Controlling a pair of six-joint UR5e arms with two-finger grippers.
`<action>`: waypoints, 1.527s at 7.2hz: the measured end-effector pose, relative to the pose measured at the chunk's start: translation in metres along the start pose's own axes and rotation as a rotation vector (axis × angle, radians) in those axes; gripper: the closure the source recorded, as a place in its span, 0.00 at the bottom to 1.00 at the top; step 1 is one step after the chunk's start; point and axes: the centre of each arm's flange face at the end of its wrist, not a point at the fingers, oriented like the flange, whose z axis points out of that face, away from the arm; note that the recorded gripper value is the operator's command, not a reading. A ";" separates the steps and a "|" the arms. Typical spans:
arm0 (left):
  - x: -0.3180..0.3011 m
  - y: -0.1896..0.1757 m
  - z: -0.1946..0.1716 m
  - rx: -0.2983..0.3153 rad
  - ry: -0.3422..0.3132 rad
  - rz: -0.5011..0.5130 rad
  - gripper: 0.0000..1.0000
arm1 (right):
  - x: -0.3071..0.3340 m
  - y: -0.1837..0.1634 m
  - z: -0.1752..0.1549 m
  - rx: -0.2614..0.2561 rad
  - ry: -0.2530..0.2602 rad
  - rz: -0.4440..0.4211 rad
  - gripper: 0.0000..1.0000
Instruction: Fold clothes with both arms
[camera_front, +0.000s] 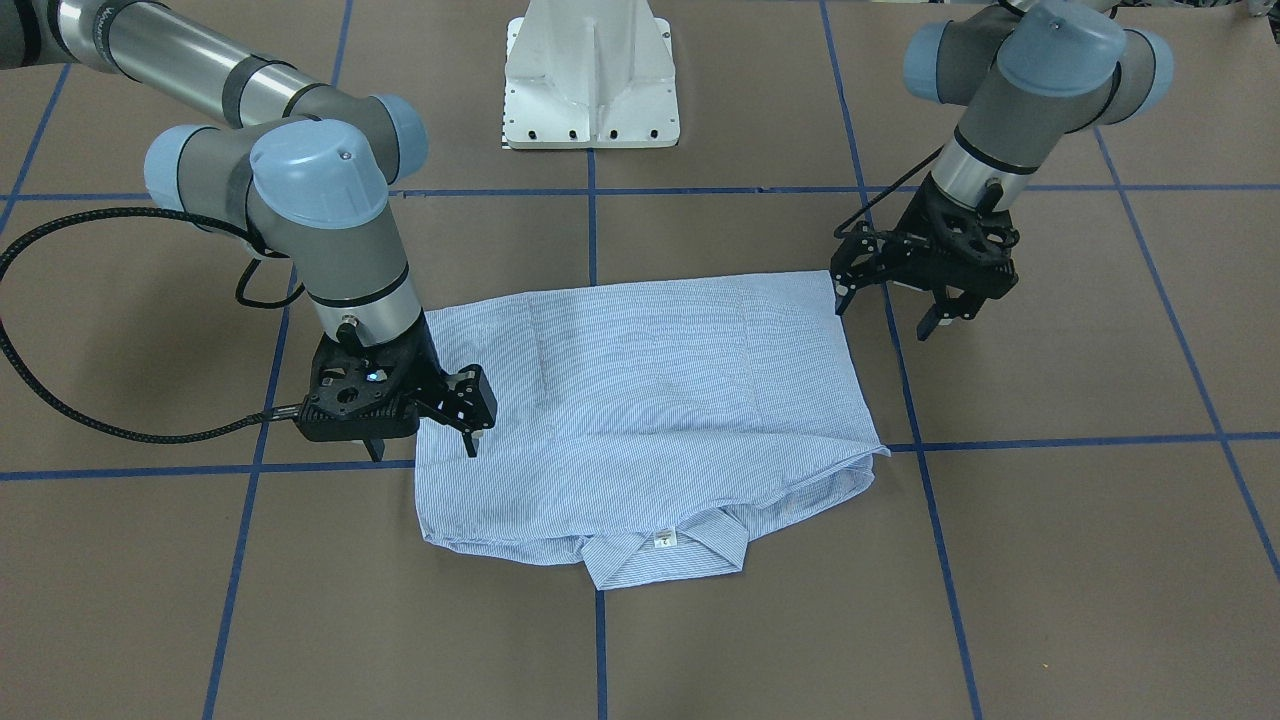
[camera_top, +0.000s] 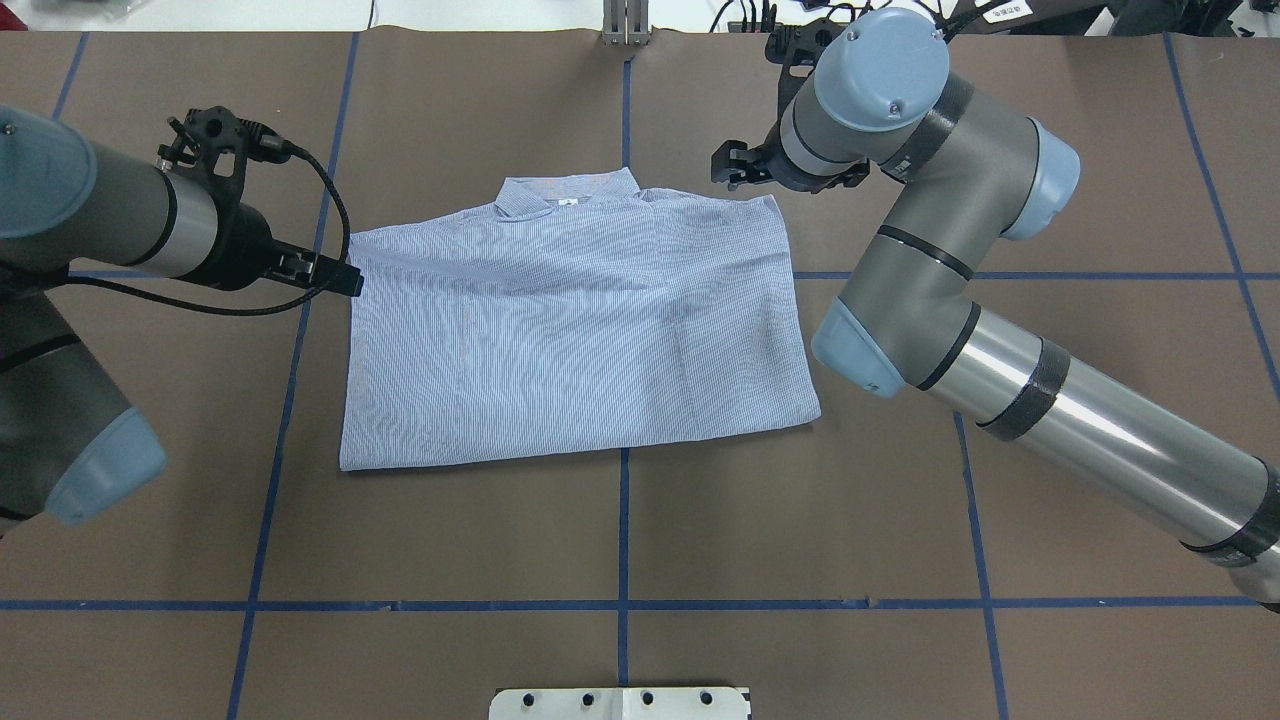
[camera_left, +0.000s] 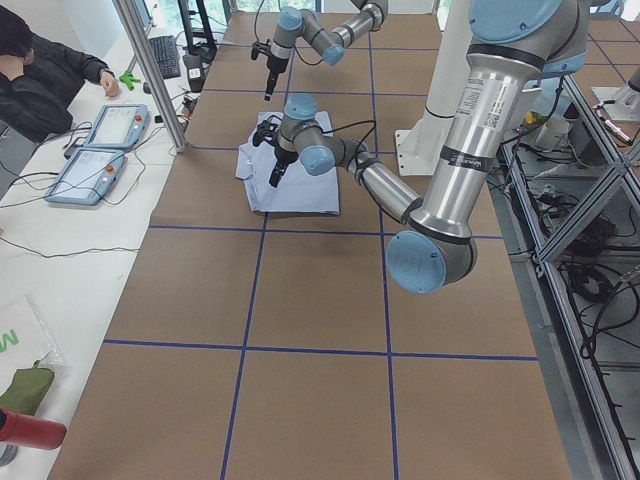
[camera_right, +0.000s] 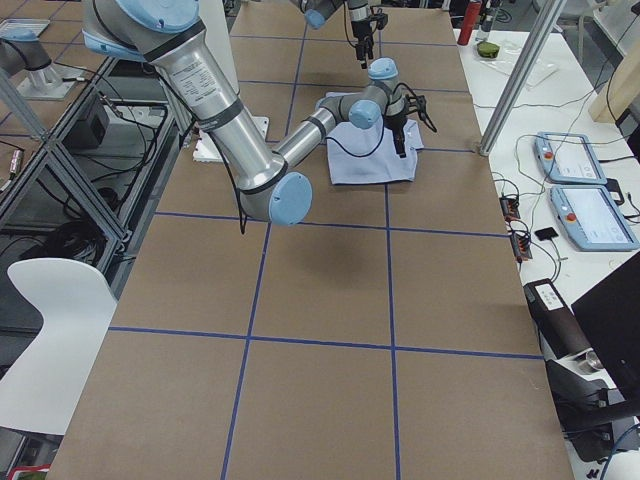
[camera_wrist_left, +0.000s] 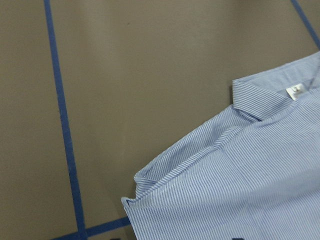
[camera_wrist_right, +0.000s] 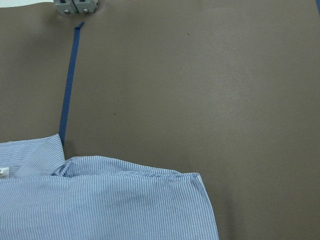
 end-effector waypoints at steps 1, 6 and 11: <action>0.003 0.028 0.009 -0.003 0.009 -0.027 0.01 | 0.001 0.001 0.000 0.000 0.000 0.000 0.00; 0.012 0.128 0.072 0.015 0.044 -0.235 0.19 | 0.001 0.001 -0.003 0.006 -0.004 0.004 0.00; 0.019 0.147 0.089 -0.018 0.047 -0.228 0.25 | 0.004 0.002 -0.005 0.018 -0.002 0.013 0.00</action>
